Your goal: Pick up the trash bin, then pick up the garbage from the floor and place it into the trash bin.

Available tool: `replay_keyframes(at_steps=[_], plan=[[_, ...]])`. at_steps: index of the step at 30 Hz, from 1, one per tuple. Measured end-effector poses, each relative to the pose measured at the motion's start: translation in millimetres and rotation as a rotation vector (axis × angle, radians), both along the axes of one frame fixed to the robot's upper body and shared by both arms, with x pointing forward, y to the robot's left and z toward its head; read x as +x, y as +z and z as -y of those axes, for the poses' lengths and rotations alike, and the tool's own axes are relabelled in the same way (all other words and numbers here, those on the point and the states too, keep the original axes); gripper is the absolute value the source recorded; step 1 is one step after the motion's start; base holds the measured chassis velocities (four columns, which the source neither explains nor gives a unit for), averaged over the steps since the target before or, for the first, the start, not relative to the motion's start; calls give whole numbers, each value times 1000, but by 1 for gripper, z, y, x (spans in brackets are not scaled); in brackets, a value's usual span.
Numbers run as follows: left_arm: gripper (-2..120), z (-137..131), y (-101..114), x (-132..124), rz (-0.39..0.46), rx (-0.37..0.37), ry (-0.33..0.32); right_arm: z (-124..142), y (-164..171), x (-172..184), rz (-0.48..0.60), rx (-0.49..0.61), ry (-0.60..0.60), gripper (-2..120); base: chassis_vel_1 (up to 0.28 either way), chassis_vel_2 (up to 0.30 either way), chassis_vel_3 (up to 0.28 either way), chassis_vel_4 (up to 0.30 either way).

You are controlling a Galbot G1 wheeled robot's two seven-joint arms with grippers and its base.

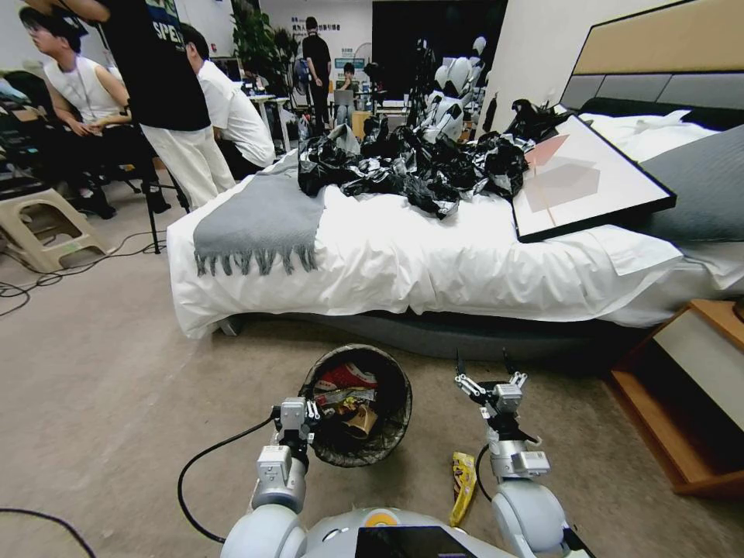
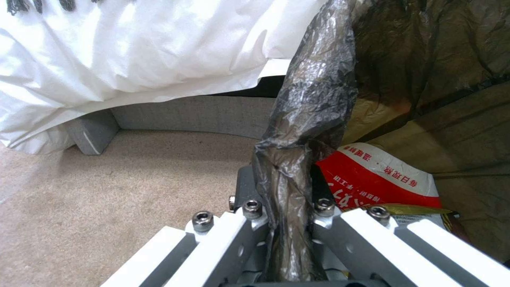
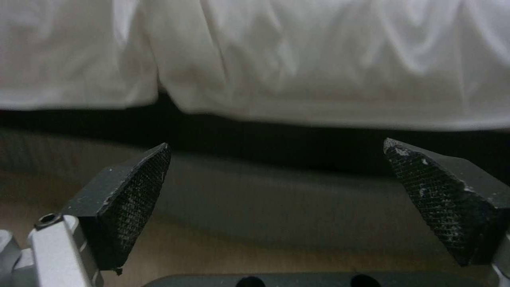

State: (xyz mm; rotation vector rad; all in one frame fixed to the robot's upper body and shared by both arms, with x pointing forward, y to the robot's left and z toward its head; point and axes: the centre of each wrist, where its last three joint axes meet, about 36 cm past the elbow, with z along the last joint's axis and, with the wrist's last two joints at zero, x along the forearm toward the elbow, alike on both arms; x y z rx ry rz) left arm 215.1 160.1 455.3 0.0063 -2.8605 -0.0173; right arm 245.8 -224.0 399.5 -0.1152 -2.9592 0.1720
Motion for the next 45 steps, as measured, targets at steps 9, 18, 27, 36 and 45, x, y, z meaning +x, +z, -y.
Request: replay_keyframes(at_steps=[9, 18, 27, 36, 45], plan=[[0, 2, 0, 1, 2, -6, -6, 6, 9, -18, -442, 44, 25, 100, 0, 0, 0, 0], [0, 3, 0, 0, 3, -7, -9, 9, -19, -49, -629, 38, 54, 100, 0, 0, 0, 0], [0, 3, -2, 1, 0, -7, -12, 16, -38, -66, -752, 48, 84, 100, 0, 0, 0, 0], [0, 1, -2, 0, -4, -2, -11, 17, -73, -68, -820, 44, 71, 100, 0, 0, 0, 0], [0, 1, -3, -1, -10, -1, -9, 24, -111, -64, -835, 40, 48, 100, 0, 0, 0, 0]])
